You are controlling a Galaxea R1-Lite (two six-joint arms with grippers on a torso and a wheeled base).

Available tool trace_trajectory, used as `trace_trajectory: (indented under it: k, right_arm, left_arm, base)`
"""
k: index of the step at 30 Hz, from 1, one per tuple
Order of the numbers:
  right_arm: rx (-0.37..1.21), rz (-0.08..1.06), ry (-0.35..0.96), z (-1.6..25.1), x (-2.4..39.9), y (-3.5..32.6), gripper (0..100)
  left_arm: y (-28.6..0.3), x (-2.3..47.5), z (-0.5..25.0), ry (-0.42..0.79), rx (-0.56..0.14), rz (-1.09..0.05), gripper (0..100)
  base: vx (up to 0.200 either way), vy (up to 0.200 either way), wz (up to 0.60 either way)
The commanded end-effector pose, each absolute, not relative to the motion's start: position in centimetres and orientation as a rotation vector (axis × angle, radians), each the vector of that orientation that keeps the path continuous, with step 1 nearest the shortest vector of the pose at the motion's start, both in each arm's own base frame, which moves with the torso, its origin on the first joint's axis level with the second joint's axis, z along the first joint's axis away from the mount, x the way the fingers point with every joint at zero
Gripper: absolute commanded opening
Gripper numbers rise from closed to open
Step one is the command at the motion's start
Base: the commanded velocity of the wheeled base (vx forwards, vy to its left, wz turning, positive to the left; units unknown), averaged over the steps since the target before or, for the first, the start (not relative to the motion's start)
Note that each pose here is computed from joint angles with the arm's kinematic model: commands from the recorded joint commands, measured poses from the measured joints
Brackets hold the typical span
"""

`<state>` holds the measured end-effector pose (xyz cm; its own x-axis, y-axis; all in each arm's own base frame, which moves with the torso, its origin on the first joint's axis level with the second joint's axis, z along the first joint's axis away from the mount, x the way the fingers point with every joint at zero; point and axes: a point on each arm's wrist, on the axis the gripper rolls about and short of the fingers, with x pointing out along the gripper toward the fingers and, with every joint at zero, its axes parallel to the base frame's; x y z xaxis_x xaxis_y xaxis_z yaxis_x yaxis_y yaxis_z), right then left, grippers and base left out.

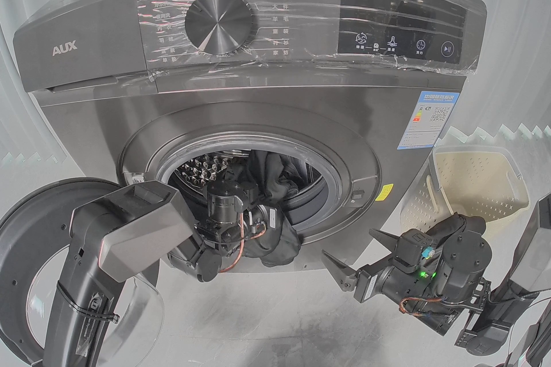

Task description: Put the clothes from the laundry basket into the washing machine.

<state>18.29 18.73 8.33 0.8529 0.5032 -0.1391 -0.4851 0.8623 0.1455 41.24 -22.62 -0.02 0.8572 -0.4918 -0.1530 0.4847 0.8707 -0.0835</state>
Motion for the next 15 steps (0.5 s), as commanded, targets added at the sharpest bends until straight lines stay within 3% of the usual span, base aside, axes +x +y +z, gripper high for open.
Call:
trace_trajectory:
  k: [1,7,15]
  right_arm:
    - [0.108,0.522,0.173,8.4,18.3,18.7,100]
    - [0.111,0.523,0.168,8.5,18.4,18.8,100]
    - [0.113,0.523,0.168,8.5,18.4,18.8,100]
  left_arm:
    - [-21.5,44.2,3.2,0.022,-0.081,-0.417,0]
    - [-20.6,46.4,5.5,-0.079,-0.11,-0.353,0]
    - [-20.6,46.5,5.4,-0.08,-0.112,-0.35,0]
  base:
    - [0.0,0.0,0.0]
    - [0.0,0.0,0.0]
    - [0.0,0.0,0.0]
